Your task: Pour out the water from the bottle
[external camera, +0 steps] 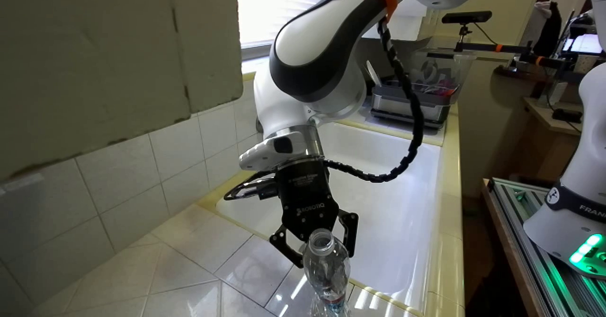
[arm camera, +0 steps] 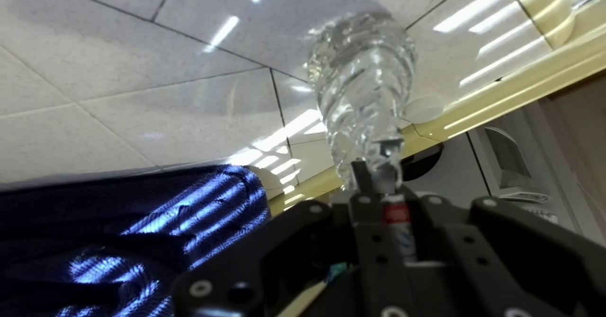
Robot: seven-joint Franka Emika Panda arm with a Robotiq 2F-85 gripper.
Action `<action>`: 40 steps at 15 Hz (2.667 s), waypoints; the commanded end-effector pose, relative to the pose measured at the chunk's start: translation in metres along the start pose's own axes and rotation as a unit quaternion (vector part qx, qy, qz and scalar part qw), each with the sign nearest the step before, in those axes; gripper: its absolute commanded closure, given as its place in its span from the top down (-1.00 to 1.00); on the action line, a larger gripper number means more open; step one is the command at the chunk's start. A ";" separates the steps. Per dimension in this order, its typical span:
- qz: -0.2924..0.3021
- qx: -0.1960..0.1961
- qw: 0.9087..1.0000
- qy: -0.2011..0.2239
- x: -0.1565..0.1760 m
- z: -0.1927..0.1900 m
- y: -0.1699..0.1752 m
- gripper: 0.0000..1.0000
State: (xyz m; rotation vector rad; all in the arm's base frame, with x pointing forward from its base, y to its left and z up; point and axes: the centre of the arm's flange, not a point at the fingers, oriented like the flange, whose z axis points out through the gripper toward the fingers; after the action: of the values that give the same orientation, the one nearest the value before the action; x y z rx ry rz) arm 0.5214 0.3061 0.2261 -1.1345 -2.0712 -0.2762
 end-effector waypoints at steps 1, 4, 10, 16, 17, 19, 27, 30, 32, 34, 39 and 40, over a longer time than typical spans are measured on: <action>0.003 -0.011 1.000 -0.018 0.005 -0.008 -0.013 -0.97; 0.011 -0.022 0.999 -0.032 0.009 -0.014 -0.022 -0.97; 0.033 -0.060 0.996 -0.062 0.016 -0.026 -0.051 -0.97; 0.045 -0.119 0.988 -0.092 0.008 -0.038 -0.084 -0.97; 0.047 -0.130 0.986 -0.094 0.006 -0.040 -0.088 -0.97; 0.053 -0.159 0.981 -0.098 0.003 -0.046 -0.095 -0.97; 0.088 -0.229 0.962 -0.123 0.003 -0.066 -0.126 -0.97; 0.100 -0.250 0.954 -0.134 0.004 -0.073 -0.143 -0.97; 0.108 -0.262 0.948 -0.142 0.005 -0.080 -0.155 -0.97; 0.117 -0.271 0.943 -0.150 0.004 -0.085 -0.169 -0.97; 0.137 -0.294 0.933 -0.156 -0.003 -0.100 -0.209 -0.97; 0.140 -0.299 0.931 -0.156 -0.004 -0.102 -0.217 -0.97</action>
State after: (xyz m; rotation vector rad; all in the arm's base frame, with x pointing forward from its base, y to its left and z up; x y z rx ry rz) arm 0.4308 0.1445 0.3154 -1.8599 -2.1346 -0.6062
